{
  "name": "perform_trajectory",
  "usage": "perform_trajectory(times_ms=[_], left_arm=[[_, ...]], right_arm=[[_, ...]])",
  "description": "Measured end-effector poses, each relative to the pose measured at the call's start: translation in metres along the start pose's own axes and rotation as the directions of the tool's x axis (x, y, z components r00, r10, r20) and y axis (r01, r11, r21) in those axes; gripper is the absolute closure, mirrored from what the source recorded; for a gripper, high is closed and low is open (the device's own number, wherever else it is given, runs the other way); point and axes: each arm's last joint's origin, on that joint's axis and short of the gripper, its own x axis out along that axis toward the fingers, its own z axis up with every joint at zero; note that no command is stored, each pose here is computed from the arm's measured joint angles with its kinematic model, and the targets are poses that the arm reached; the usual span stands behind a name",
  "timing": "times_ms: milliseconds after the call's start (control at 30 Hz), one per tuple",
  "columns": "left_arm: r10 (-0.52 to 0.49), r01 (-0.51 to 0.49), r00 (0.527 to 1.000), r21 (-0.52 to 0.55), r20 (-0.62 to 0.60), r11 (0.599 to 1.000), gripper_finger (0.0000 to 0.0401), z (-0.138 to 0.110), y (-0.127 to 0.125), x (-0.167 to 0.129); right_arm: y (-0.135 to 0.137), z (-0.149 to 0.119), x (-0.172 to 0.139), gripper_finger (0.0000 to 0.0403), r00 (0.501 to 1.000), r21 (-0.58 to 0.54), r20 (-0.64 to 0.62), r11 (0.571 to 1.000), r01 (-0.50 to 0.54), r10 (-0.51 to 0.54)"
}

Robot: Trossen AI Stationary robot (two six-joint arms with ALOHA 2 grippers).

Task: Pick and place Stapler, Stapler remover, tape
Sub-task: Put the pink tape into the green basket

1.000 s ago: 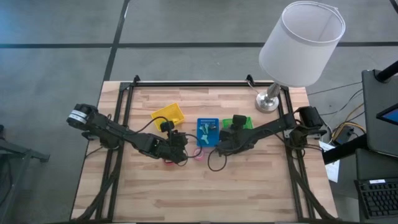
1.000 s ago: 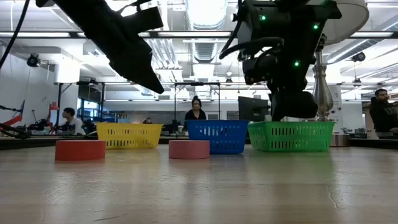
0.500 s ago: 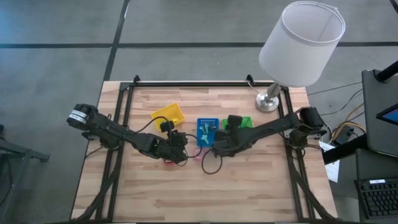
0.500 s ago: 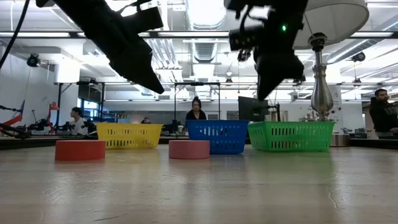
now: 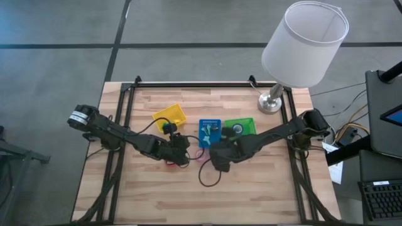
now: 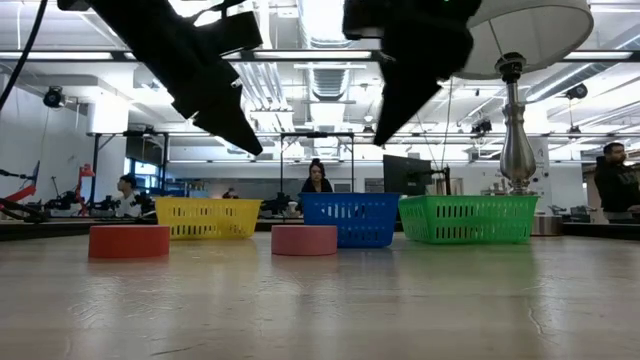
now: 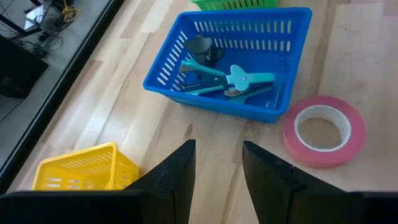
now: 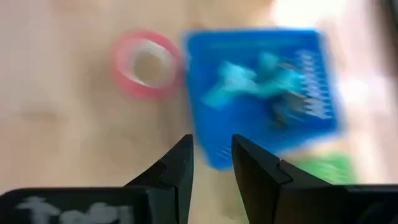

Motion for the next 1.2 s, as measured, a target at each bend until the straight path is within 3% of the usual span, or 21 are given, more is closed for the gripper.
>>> perform_trajectory(times_ms=[133,300,433,600,733,967,1200], left_arm=[[-0.008,0.008,1.000,0.001,-0.005,1.000,0.0266,0.000,0.000,0.000],[-0.039,0.039,0.999,0.006,-0.025,0.999,0.0266,-0.002,-0.001,0.000],[-0.067,0.067,0.997,0.003,-0.040,0.998,0.0266,-0.002,-0.002,0.000],[-0.174,0.174,0.981,-0.007,-0.082,0.985,0.0266,-0.004,-0.005,-0.001],[-0.181,0.181,0.980,-0.007,-0.084,0.983,0.0266,-0.004,-0.005,-0.001],[-0.176,0.176,0.981,-0.005,-0.081,0.984,0.0266,-0.004,-0.005,-0.001],[-0.175,0.175,0.981,-0.003,-0.081,0.985,0.0266,-0.004,-0.005,0.000]], right_arm=[[0.012,0.009,0.006,0.0305,0.978,0.062,0.127,0.982,-0.176,0.168],[0.027,0.016,0.025,0.0307,0.923,0.079,0.253,0.945,-0.317,0.289],[0.033,0.014,0.039,0.0307,0.928,0.014,0.236,0.954,-0.300,0.288],[0.041,0.007,0.058,0.0307,0.935,0.104,0.164,0.937,-0.334,0.315],[0.046,0.005,0.074,0.0307,0.943,0.111,0.130,0.940,-0.321,0.307],[0.039,0.009,0.090,0.0307,0.953,-0.042,0.114,0.960,-0.276,0.279],[0.036,0.014,0.079,0.0307,0.948,-0.140,0.142,0.953,-0.267,0.286]])
